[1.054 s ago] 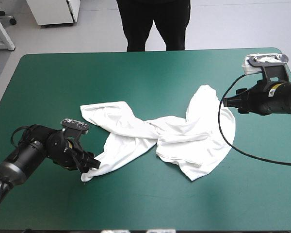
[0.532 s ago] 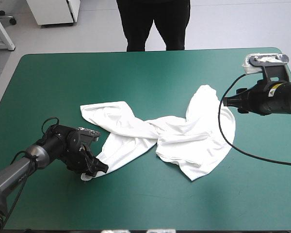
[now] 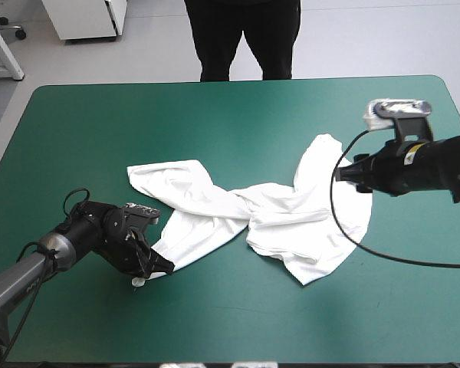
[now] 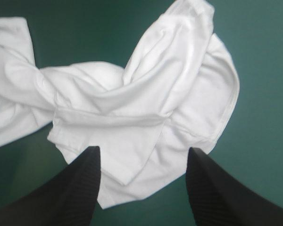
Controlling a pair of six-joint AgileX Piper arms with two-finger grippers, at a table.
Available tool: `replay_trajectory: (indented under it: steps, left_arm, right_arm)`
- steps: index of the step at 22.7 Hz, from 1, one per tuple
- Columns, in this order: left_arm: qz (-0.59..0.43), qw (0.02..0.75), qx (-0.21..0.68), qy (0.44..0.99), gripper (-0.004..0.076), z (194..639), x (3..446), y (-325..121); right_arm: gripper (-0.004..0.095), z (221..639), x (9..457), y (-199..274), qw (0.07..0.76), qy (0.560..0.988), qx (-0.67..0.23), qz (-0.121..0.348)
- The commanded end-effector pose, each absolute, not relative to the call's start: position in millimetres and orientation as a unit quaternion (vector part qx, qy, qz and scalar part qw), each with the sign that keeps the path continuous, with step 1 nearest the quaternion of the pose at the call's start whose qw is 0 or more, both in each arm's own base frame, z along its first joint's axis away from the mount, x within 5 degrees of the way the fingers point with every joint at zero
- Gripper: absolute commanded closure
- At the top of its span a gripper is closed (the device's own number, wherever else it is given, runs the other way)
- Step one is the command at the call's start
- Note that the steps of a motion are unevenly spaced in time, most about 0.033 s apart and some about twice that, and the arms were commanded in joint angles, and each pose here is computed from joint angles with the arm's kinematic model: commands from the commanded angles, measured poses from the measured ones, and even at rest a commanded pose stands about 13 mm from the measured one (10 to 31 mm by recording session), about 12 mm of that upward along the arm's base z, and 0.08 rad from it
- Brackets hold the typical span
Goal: Fold the cloth
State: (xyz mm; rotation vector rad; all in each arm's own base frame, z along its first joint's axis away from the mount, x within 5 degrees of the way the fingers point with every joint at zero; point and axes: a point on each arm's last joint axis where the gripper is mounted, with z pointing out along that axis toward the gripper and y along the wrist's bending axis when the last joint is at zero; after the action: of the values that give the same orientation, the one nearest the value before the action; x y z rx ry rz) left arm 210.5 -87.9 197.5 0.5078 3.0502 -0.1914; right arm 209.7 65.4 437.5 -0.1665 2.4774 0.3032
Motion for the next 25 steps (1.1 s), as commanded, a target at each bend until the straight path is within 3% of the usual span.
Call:
replay_trajectory:
  steps: [1, 3, 6, 11, 19, 25]
  left_arm:
    - [-0.052, -0.008, 0.165, 0.985, 0.0733, 181, 205, -87]
    - [-0.051, -0.008, 0.165, 0.985, 0.0733, 181, 205, -87]
    - [-0.051, -0.008, 0.165, 0.985, 0.0733, 181, 205, -87]
    - [-0.054, 0.001, 0.163, 0.985, 0.0733, 181, 207, -88]
    - [-0.056, 0.000, 0.159, 0.986, 0.0733, 181, 207, -88]
    - [-0.056, 0.000, 0.159, 0.986, 0.0733, 181, 207, -88]
  right_arm:
    - [0.0399, 420, 200, 82, 0.289, 0.947, -0.091, 0.106]
    - [0.0396, 391, 193, 102, 0.254, 0.956, -0.125, 0.083]
    - [0.0319, 355, 186, 122, 0.225, 0.959, -0.141, 0.096]
    - [0.0314, 303, 180, 142, 0.173, 0.964, -0.179, 0.091]
    - [0.0327, 253, 192, 166, 0.101, 0.973, -0.200, 0.059]
    - [0.0327, 236, 196, 170, 0.112, 0.972, -0.197, 0.065]
